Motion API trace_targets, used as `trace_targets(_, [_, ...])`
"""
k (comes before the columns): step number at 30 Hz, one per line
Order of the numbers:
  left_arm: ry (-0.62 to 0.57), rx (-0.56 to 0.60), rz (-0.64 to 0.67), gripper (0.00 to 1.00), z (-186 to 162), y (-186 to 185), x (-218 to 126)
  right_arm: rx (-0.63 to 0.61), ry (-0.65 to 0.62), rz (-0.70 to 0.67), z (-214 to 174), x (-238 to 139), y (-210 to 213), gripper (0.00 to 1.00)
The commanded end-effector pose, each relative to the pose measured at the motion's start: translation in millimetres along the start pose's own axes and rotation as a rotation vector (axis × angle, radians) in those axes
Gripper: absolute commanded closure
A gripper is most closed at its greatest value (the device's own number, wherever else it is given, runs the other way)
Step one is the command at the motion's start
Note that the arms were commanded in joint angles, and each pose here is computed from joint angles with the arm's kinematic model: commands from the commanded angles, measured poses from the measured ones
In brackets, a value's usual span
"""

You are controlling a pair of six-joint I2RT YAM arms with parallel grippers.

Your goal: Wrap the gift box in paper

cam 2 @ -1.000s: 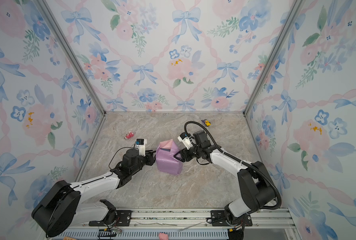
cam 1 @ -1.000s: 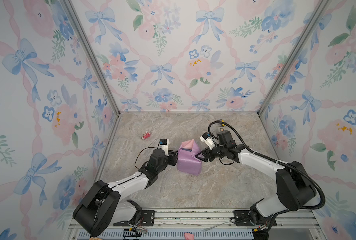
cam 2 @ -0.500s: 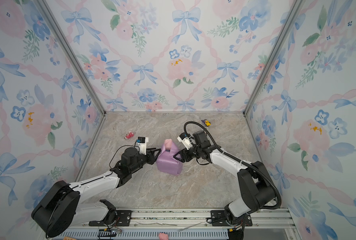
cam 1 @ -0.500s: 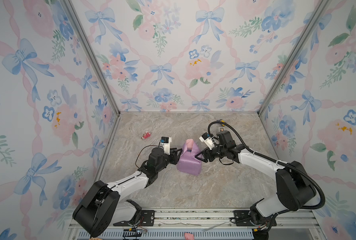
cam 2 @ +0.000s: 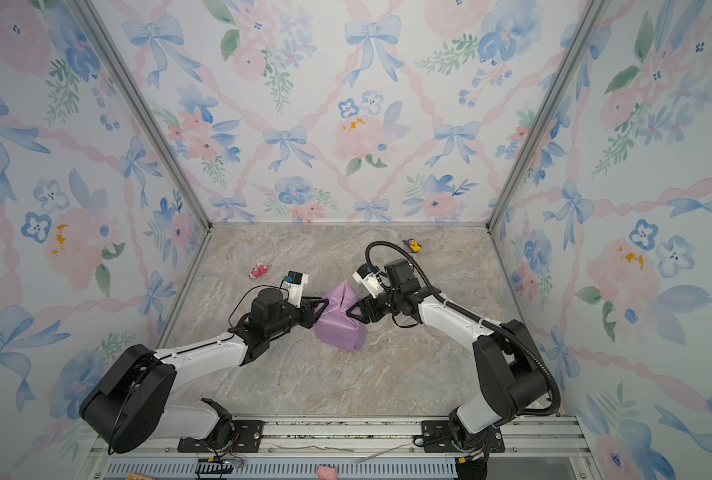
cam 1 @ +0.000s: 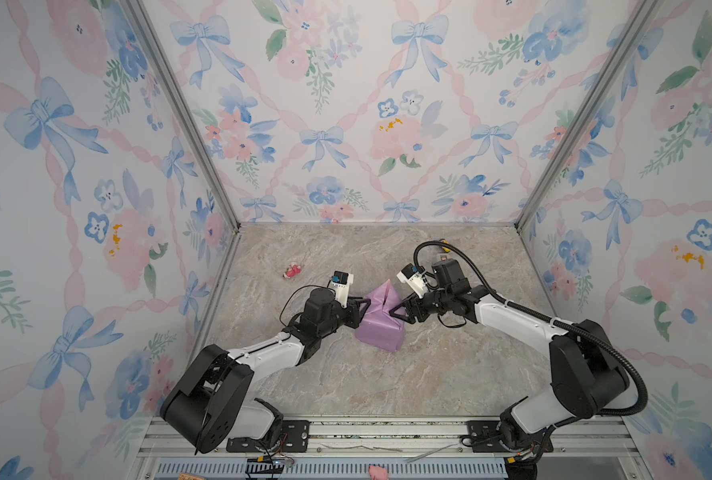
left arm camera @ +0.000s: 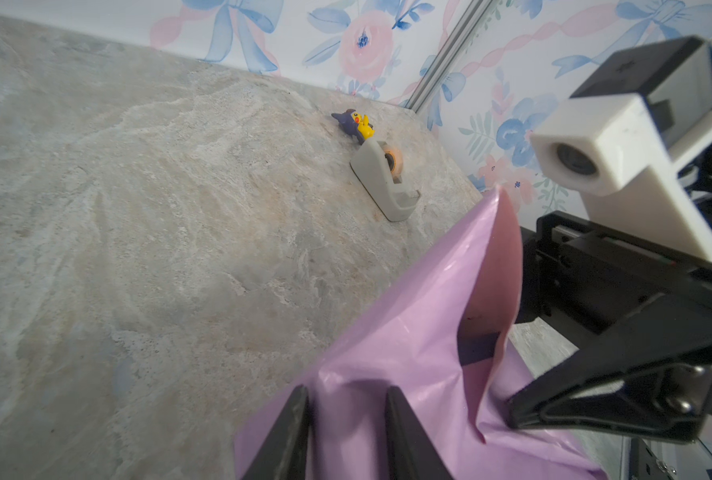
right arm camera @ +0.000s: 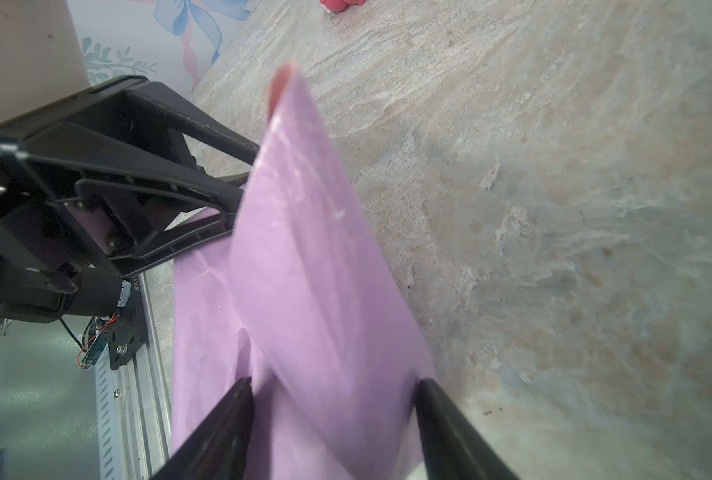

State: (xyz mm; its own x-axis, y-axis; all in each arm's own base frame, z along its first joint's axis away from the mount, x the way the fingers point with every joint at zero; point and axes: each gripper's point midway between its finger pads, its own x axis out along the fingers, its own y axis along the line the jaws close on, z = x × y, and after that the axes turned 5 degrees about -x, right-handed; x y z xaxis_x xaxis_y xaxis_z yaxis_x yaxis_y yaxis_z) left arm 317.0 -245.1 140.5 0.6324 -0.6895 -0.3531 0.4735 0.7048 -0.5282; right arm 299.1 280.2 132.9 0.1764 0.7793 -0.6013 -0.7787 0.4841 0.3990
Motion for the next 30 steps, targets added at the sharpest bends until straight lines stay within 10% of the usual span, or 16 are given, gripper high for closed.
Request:
trace_targets(1, [0.118,0.001,0.003,0.68,-32,7,-3,-0.021,0.013,0.022,4,5,1,0.36])
trace_targets(17, [0.124,0.011,0.076,0.7,-37,23,-4,-0.021,-0.138,0.155,42,10,14,0.42])
trace_targets(30, [0.126,0.021,0.095,0.71,-37,26,-4,0.027,-0.148,0.168,37,35,3,0.66])
